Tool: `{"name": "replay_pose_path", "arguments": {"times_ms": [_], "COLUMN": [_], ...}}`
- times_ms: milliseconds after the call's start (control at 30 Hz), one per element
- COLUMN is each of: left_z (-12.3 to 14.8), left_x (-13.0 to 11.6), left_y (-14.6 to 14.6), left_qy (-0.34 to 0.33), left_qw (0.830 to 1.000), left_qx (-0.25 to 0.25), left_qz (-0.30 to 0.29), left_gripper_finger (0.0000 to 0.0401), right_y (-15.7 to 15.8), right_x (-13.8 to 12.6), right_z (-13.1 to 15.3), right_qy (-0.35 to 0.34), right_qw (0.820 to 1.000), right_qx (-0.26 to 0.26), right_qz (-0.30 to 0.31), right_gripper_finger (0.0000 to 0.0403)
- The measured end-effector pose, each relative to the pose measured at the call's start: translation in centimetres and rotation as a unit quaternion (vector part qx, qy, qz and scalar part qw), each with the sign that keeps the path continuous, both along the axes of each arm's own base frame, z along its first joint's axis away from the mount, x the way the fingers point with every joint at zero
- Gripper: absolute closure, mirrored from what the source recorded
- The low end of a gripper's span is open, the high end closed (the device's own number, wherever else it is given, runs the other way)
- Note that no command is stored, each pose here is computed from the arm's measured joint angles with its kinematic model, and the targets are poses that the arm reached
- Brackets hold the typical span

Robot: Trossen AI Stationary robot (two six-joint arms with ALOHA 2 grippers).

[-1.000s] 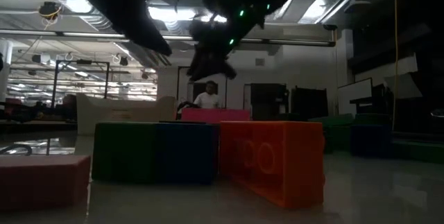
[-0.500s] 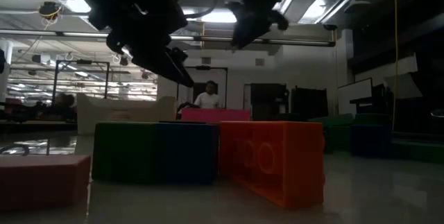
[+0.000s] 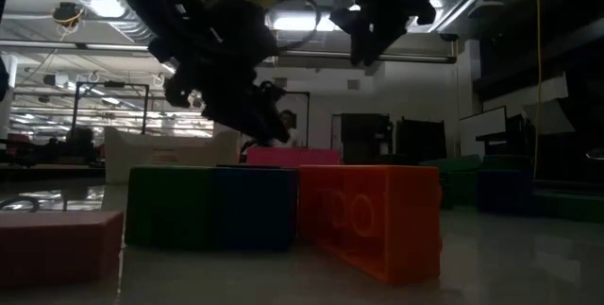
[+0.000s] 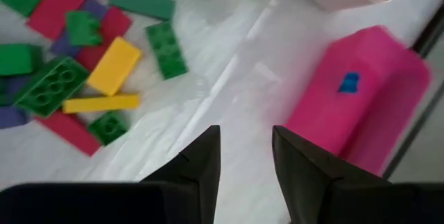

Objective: Sort blocks by size
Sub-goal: Put the large yellow wooden block into the white bin

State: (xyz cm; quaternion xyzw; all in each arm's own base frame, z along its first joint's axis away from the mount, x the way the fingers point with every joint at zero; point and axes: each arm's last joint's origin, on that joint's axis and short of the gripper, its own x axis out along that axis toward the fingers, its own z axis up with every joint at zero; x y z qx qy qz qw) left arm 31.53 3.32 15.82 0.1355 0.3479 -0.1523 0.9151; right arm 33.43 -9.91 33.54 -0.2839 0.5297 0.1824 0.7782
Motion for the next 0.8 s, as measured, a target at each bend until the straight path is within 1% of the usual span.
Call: {"name": "replay_pose_path", "arguments": {"times_ms": [67, 233, 333, 467, 567, 800], "left_z": [-0.6, -1.2, -1.4, -1.4, -1.6, -2.5], "left_x": [0.3, 0.6, 0.4, 0.3, 0.3, 0.1], "left_y": [0.2, 1.1, 1.5, 1.9, 2.0, 1.9], "left_qy": [0.018, 0.051, 0.064, 0.065, 0.065, 0.092], "left_qw": [1.000, 0.999, 0.998, 0.997, 0.997, 0.995], "left_qx": [0.000, -0.006, -0.024, -0.038, -0.034, -0.035], "left_qz": [-0.005, 0.007, 0.002, -0.001, -0.012, -0.025], "left_gripper_finger": [0.0217, 0.0217, 0.0217, 0.0217, 0.0217, 0.0217], "right_y": [0.1, 0.3, 0.4, 0.4, 0.4, 0.4], "right_x": [-0.3, -1.0, -1.2, -1.2, -1.2, -1.2], "right_z": [0.0, -0.1, -0.1, -0.1, -0.1, -0.1], "right_qy": [0.012, 0.042, 0.051, 0.053, 0.053, 0.052], "right_qw": [1.000, 0.999, 0.998, 0.998, 0.998, 0.998], "right_qx": [0.009, 0.019, 0.022, 0.022, 0.021, 0.021], "right_qz": [-0.006, -0.008, -0.008, -0.007, -0.007, -0.005], "right_gripper_finger": [0.0272, 0.0272, 0.0272, 0.0272, 0.0271, 0.0272]}}
